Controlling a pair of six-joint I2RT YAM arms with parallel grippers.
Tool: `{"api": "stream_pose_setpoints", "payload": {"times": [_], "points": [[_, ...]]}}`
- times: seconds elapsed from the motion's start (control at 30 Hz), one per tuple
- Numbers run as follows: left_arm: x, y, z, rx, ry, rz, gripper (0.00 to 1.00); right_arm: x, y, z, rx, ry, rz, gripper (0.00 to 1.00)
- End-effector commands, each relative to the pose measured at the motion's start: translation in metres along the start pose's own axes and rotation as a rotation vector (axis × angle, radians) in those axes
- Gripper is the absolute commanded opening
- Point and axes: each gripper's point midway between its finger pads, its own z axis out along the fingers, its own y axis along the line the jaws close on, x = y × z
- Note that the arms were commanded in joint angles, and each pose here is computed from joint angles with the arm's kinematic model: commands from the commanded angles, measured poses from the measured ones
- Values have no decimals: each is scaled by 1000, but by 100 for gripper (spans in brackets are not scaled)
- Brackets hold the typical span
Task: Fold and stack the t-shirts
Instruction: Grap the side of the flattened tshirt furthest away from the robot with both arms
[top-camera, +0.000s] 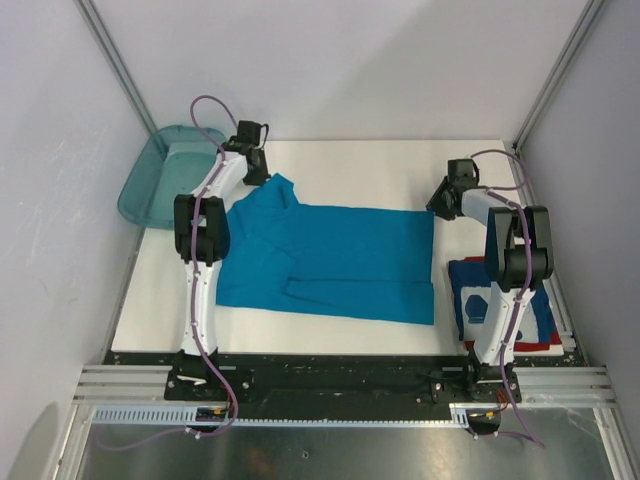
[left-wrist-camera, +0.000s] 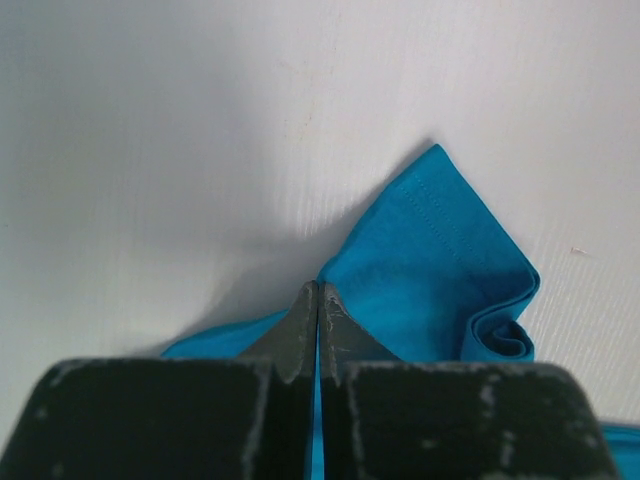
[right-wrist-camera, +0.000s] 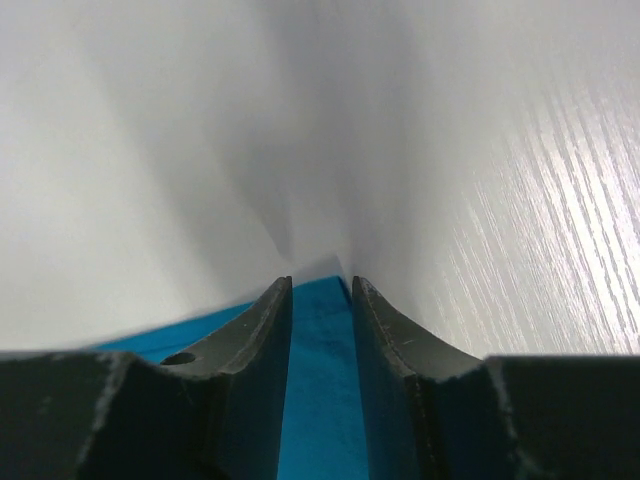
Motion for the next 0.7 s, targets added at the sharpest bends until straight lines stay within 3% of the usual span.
{"api": "stream_pose_setpoints", "payload": {"times": [0.0,0.2,0.67], "points": [[-36,-5,-34,39,-100,5,0,-12,-2,8,30,-22,-10,33],[-37,-5,-35,48,-102,2,0,-4,-3,8,52,1,-26,27],[-36,-7,-34,63,-97,-1,0,3,-5,4,99,3,-99,28]]}}
